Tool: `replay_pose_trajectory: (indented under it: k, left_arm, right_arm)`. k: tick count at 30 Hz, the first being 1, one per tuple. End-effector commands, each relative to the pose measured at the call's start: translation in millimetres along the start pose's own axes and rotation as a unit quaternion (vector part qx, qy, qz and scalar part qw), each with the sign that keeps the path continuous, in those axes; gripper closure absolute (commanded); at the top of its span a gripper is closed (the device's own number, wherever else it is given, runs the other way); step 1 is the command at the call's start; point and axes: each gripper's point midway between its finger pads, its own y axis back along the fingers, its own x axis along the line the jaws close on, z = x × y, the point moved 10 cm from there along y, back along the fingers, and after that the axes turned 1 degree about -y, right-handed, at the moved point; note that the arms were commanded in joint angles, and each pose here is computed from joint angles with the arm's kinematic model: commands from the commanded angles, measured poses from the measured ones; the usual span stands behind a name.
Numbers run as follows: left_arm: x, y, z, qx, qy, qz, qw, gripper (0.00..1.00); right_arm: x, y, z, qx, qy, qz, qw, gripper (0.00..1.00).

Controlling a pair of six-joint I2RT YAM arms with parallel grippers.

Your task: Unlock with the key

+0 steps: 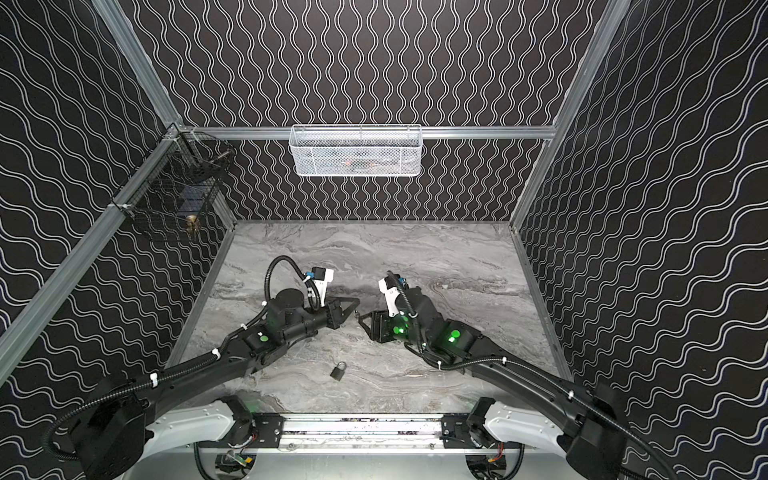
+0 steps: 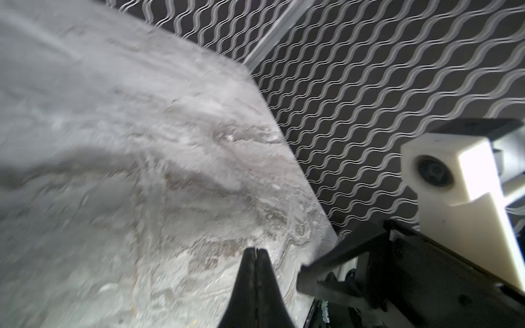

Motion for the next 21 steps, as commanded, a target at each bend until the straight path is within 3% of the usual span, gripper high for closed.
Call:
replay_pose_trajectory:
  k: [1,14,21]
  left_arm:
    - [-18,0,18,-0.039,-0.052,-0.079,0.995,1.0]
    - [-34,0,31,-0.065,-0.068,-0.144,0.985,1.0]
    - [-39,1,36,-0.071,-0.071,-0.154,0.983,1.0]
  right_arm:
    - [12,10,13,-0.016,0.049,0.117,0.992,0.41]
    - [-9,12,37,-0.032,0.033,0.198,0.979,0.44]
    - [-8,7,37,-0.021,0.045,0.238,0.97,0.55]
